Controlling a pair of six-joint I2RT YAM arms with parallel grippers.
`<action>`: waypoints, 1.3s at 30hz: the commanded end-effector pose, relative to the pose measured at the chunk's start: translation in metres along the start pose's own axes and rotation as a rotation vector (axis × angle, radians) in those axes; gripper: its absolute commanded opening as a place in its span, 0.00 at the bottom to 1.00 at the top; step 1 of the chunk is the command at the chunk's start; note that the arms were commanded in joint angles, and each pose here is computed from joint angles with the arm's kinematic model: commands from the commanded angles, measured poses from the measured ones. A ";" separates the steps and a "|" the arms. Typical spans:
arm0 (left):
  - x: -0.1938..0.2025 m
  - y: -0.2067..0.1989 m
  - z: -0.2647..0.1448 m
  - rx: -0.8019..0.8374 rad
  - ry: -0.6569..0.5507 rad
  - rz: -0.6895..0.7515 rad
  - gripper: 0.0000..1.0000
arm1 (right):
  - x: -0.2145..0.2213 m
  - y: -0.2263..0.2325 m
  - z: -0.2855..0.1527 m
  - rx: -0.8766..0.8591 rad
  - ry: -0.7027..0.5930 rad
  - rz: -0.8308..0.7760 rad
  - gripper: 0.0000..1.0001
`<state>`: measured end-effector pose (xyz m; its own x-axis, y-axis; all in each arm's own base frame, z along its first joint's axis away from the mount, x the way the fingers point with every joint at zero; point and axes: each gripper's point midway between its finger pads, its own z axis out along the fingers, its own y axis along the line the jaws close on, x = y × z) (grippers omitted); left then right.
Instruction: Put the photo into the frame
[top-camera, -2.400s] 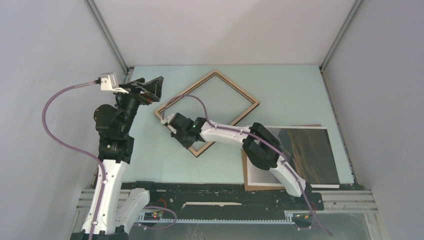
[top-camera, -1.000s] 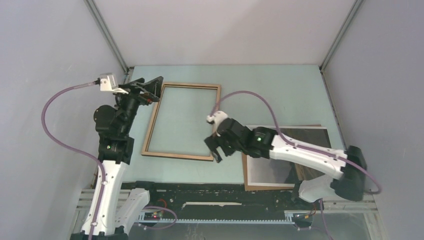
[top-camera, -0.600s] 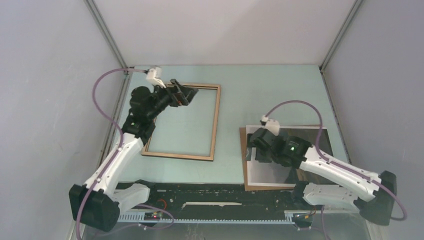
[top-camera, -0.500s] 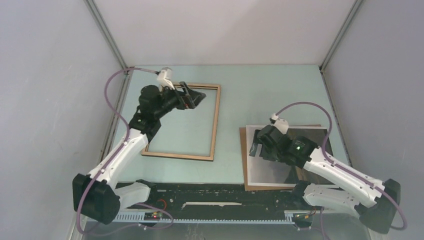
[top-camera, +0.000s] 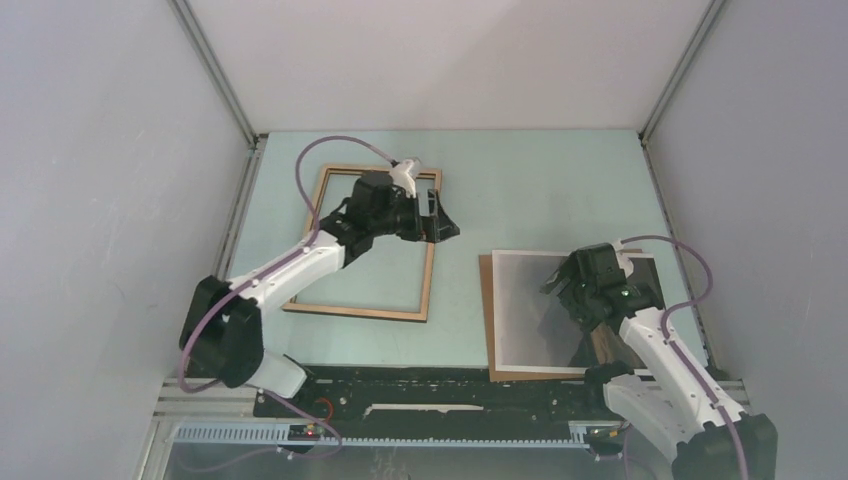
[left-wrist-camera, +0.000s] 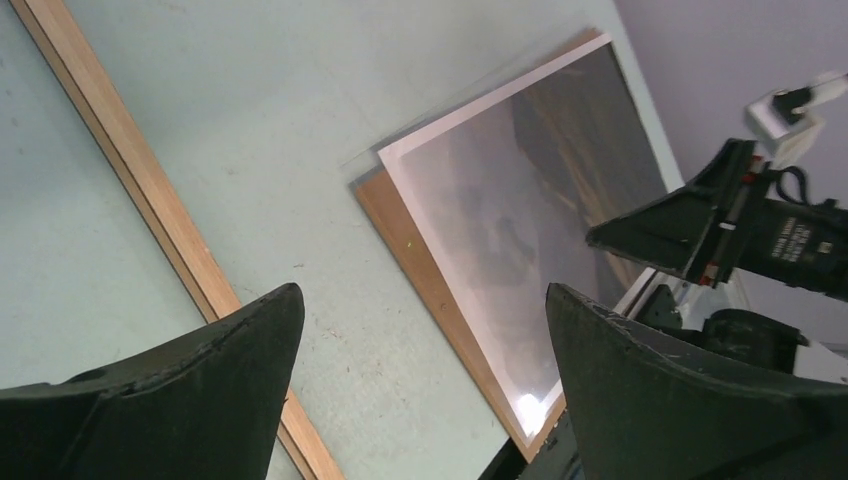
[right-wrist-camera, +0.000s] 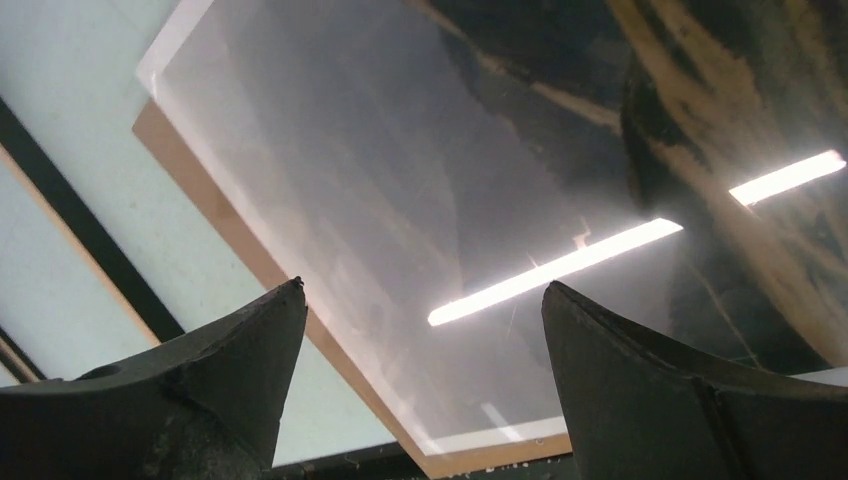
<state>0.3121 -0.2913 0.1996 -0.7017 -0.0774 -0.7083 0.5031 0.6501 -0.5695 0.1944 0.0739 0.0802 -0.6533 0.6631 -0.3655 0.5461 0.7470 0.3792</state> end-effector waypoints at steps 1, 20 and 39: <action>-0.007 0.003 0.028 -0.062 0.005 -0.007 0.96 | -0.015 0.004 0.008 -0.012 -0.020 -0.020 0.94; 0.011 0.003 0.137 -0.097 -0.056 -0.349 1.00 | -0.012 0.017 0.028 -0.062 0.021 -0.102 0.94; 0.045 -0.001 0.176 -0.014 0.060 -0.439 0.96 | -0.006 -0.004 0.048 -0.009 0.038 -0.053 0.94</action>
<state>0.3591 -0.4044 0.0665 -0.8787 -0.2997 -0.3716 0.0969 0.6503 -0.7535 0.2149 0.0713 0.0404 -0.7123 0.6110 -0.3454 0.5009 0.7872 0.3597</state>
